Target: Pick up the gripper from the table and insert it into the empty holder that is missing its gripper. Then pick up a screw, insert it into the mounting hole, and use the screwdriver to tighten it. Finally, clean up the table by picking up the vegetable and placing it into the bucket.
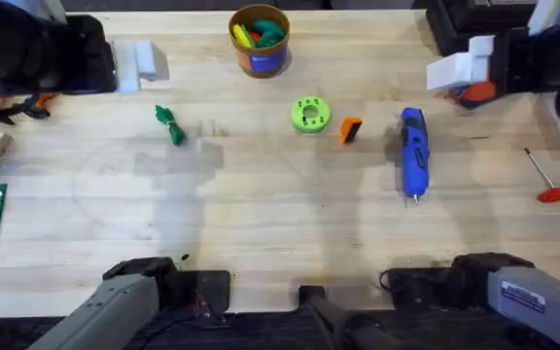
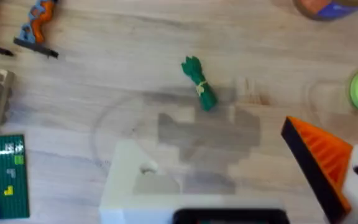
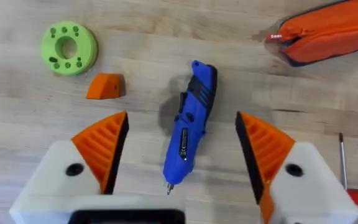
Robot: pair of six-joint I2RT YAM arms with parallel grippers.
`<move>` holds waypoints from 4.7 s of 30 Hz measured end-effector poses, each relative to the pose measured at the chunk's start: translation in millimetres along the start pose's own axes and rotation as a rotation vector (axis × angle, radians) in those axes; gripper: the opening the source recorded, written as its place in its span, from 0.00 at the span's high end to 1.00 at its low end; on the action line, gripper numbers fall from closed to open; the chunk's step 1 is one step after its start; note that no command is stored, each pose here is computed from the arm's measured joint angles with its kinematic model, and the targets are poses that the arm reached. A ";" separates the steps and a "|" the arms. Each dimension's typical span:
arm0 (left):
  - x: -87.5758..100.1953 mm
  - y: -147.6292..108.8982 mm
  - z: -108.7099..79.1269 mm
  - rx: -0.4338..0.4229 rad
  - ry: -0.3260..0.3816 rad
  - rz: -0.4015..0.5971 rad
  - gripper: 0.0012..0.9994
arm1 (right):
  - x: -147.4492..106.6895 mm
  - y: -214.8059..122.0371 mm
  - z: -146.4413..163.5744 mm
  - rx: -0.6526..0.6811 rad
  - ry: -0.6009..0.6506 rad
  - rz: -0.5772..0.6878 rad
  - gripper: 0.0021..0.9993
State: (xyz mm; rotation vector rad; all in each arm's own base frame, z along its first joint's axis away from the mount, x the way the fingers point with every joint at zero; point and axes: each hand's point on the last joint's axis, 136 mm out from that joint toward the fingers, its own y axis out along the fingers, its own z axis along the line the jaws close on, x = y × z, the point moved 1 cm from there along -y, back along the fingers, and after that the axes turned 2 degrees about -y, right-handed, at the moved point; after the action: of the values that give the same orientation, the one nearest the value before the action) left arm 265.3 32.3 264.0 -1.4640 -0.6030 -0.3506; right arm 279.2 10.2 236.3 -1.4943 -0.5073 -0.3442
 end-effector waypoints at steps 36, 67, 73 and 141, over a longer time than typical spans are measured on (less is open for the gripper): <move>-45.1 18.5 -31.7 -0.236 0.055 -0.850 0.01 | 0.0 0.0 0.0 0.000 0.000 0.000 0.01; -78.7 38.6 -58.3 -0.422 0.002 -0.961 0.01 | 0.1 -0.1 0.0 0.000 0.000 0.000 0.01; -81.8 26.7 -78.1 -0.579 0.006 -0.954 0.01 | 0.1 -0.1 0.0 0.000 0.000 0.000 0.01; -187.9 -4.7 -160.3 -1.214 0.632 -0.741 0.01 | 0.0 0.0 0.0 0.000 0.000 0.000 0.01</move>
State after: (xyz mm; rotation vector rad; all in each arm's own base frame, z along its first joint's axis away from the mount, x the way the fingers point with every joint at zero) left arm 138.0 -151.9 159.8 -2.0280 -0.3673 -1.9347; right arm 279.2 10.2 236.3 -1.4943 -0.5073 -0.3442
